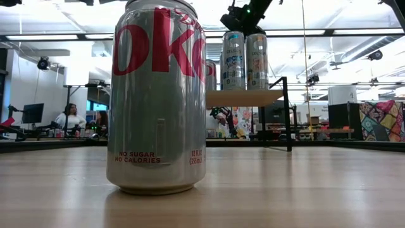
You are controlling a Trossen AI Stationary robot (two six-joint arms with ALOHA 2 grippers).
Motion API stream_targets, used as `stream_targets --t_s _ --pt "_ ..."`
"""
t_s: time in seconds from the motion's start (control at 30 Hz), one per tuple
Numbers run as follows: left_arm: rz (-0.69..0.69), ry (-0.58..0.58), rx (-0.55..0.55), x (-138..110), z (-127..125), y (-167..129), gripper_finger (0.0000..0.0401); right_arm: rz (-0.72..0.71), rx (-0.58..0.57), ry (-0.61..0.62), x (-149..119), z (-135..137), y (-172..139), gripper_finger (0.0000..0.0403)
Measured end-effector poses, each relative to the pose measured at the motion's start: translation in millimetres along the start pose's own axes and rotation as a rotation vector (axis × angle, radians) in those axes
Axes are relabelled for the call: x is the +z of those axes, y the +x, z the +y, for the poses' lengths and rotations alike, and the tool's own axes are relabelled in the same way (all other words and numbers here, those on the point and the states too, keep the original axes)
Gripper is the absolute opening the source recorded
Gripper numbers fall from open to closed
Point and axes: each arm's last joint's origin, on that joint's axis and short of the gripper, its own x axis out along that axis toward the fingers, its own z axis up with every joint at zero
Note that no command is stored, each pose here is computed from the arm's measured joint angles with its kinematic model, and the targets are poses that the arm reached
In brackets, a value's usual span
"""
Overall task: Place canned beverage on shelf
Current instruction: Adjust the soda cans on the shelf
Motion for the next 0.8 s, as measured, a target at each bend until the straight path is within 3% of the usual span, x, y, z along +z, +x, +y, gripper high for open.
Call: stream_targets --t_s 0.1,0.2,0.43,0.8 --pt "-0.006 -0.003 0.004 0.6 0.4 0.1 0.0000 0.011 0.067 -0.053 -1.0 -4.5 1.3 0.0009" --pt "-0.015 -0.010 0.011 1.6 1.1 0.0 0.0000 0.041 0.118 -0.024 -3.8 -12.1 3.0 0.0009" --pt "-0.022 -0.019 0.017 2.3 1.7 0.0 0.0000 0.118 0.090 0.127 -10.9 -22.2 4.6 0.0009" --pt "-0.021 -0.017 0.015 2.2 1.6 0.0 0.0000 0.112 0.096 0.187 -10.0 -17.6 7.4 0.0009"
